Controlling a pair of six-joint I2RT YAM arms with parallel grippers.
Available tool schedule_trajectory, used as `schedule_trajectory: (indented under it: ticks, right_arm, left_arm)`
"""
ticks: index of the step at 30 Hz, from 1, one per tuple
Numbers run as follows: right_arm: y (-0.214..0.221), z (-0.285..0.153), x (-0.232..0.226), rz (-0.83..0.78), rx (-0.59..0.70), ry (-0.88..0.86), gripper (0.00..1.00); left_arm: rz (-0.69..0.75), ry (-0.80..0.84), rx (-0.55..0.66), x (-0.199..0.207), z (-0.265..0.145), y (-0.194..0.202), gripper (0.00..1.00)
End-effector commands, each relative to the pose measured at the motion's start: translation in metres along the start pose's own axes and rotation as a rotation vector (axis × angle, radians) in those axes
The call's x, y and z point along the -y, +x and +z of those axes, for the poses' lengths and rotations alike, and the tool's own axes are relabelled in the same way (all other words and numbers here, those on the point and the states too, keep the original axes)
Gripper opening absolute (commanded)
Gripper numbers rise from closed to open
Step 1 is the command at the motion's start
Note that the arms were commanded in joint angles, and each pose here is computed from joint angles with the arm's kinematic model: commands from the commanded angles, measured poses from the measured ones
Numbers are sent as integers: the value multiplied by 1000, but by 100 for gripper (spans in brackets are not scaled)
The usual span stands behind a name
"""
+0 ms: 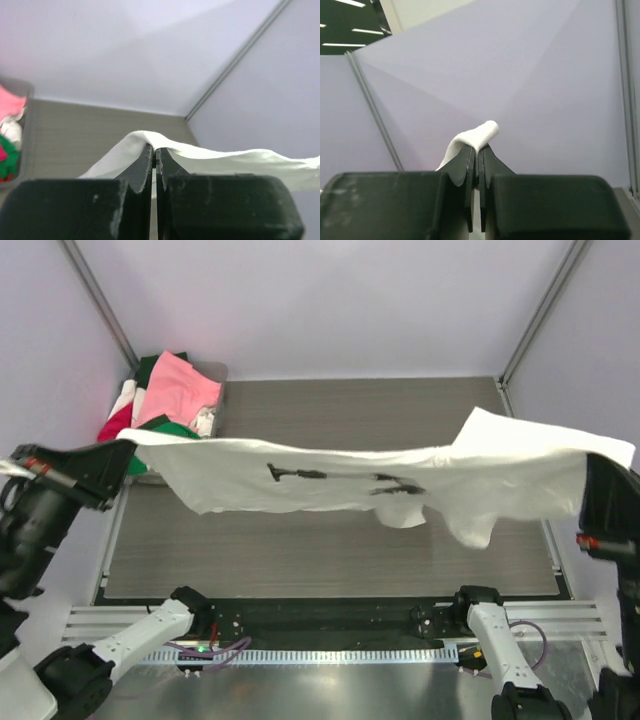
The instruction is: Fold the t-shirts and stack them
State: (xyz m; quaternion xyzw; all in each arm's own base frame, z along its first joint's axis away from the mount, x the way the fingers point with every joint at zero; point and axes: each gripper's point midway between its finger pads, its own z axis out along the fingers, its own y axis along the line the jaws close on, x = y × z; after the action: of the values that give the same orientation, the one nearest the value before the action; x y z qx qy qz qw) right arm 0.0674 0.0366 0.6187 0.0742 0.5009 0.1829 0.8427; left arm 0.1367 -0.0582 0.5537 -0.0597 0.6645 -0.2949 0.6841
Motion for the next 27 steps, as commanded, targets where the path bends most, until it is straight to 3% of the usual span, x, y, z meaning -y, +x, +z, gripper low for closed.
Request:
schedule_trajectory:
  ticks: [1, 6, 12, 16, 18, 23, 24, 25, 27]
  right_arm:
    - [-50, -11, -8, -83, 164, -3, 1]
    - [-50, 21, 1, -103, 142, 21, 1]
    - [9, 112, 42, -117, 11, 76, 1]
    - [96, 183, 86, -97, -124, 106, 1]
    - [140, 218, 109, -84, -177, 113, 1]
    - [265, 275, 173, -38, -344, 187, 2]
    - [317, 286, 197, -21, -426, 231, 10]
    - [332, 293, 205, -9, -450, 243, 46]
    - [384, 306, 233, -1, -546, 307, 72]
  left_arm:
    - [1, 167, 86, 30, -14, -23, 0]
    - [17, 94, 70, 19, 10, -14, 0]
    - [76, -210, -89, -25, 102, 42, 0]
    - [112, -362, -178, -58, 161, 80, 0]
    - [53, -365, -246, -74, 188, 102, 0]
    - [-17, -589, -415, -186, 257, 190, 0]
    - [-17, -618, -439, -200, 265, 204, 1]
    - [-13, -677, -515, -230, 279, 239, 3]
    - [-17, -688, -585, -249, 297, 265, 20]
